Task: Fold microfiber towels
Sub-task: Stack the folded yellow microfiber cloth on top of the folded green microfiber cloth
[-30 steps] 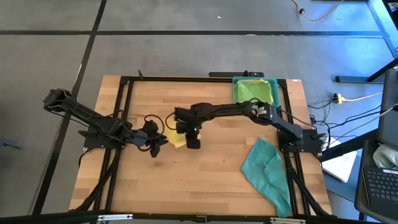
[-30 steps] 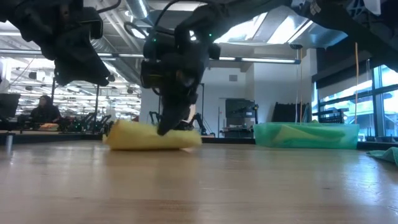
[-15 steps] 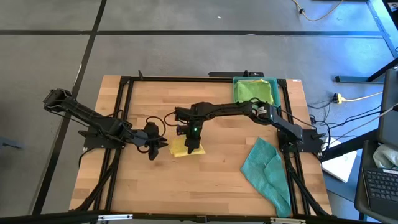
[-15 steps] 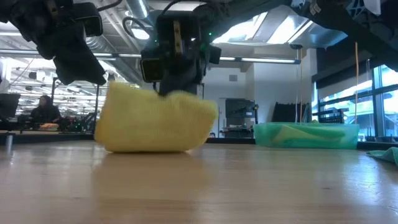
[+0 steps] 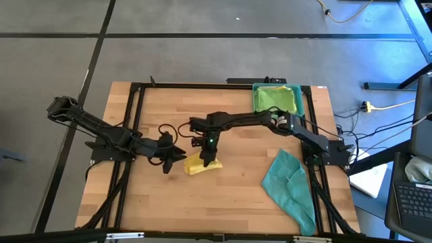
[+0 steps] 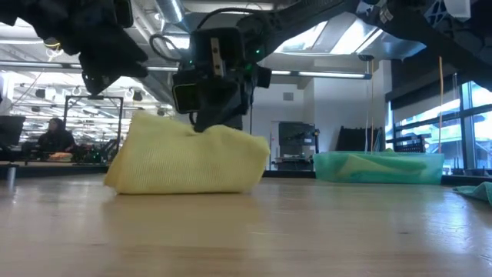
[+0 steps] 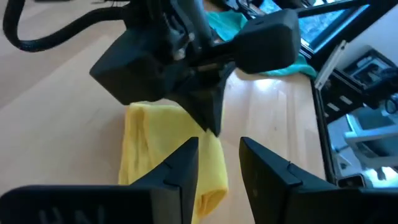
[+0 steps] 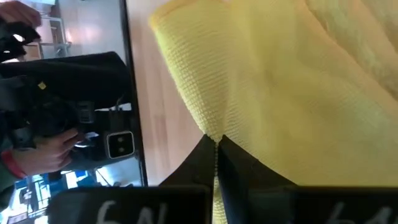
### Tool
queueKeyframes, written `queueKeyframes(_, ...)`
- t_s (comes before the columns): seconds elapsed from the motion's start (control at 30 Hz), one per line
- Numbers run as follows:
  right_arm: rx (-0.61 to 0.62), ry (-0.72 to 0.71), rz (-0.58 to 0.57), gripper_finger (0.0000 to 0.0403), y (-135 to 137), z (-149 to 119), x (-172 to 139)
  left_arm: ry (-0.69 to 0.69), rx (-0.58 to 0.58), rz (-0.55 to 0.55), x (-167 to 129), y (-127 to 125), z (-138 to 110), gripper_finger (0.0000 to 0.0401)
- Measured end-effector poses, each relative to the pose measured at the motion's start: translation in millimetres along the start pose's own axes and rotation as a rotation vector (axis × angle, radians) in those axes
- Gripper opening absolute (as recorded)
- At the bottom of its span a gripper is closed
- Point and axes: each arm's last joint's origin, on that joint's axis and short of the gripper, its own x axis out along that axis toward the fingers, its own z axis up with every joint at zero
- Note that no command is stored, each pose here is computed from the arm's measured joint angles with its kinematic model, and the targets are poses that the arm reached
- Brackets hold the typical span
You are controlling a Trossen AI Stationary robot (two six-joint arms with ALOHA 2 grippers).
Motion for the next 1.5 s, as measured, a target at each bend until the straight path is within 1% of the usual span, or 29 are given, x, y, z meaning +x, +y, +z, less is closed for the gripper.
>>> queueKeyframes(0.1,0.014,0.007,-0.004,0.0016,-3.1,-0.2,4.6,0.026,0.001,-0.023,0.8,-0.7,-1.2,0.0114)
queueKeyframes(0.23,0.075,-0.002,-0.004,0.0016,-6.1,1.7,7.4,0.1,0.013,-0.068,5.7,-2.1,-6.0,0.0125)
queueKeyframes(0.33,0.118,-0.004,0.008,0.0016,-6.6,2.6,8.0,0.165,0.064,-0.097,12.4,-2.8,-11.8,0.0135)
queueKeyframes(0.43,0.13,-0.008,0.015,0.0016,-6.4,3.3,8.0,0.211,0.105,-0.12,20.5,-3.8,-17.4,0.014)
queueKeyframes(0.53,0.143,-0.01,0.017,0.0016,-6.2,3.7,8.0,0.221,0.106,-0.132,29.2,-5.3,-20.9,0.0142)
queueKeyframes(0.67,0.149,-0.011,0.029,0.0016,-5.0,4.2,8.9,0.2,0.098,-0.154,39.6,-8.5,-23.0,0.0142)
queueKeyframes(0.9,0.12,-0.014,0.082,0.0016,-2.7,6.6,9.0,0.257,0.111,-0.099,51.8,-3.6,-34.7,0.0142)
queueKeyframes(0.97,0.12,-0.01,0.091,0.0016,-2.3,6.4,9.1,0.248,0.108,-0.082,52.9,-1.7,-33.6,0.0142)
queueKeyframes(1.1,0.12,-0.004,0.092,0.0016,-1.1,5.7,10.6,0.162,0.089,-0.063,50.3,-2.0,-21.0,0.0142)
queueKeyframes(1.23,0.112,0.0,0.093,0.0016,1.5,5.3,13.1,0.138,0.137,-0.076,50.6,-4.0,-11.9,0.0142)
queueKeyframes(1.4,0.1,-0.007,0.095,0.0016,2.7,6.3,13.5,0.23,0.18,-0.15,56.4,-4.5,-17.8,0.0142)
queueKeyframes(1.5,0.096,-0.011,0.096,0.0016,2.8,6.8,13.2,0.281,0.208,-0.172,60.3,-4.4,-24.3,0.0142)
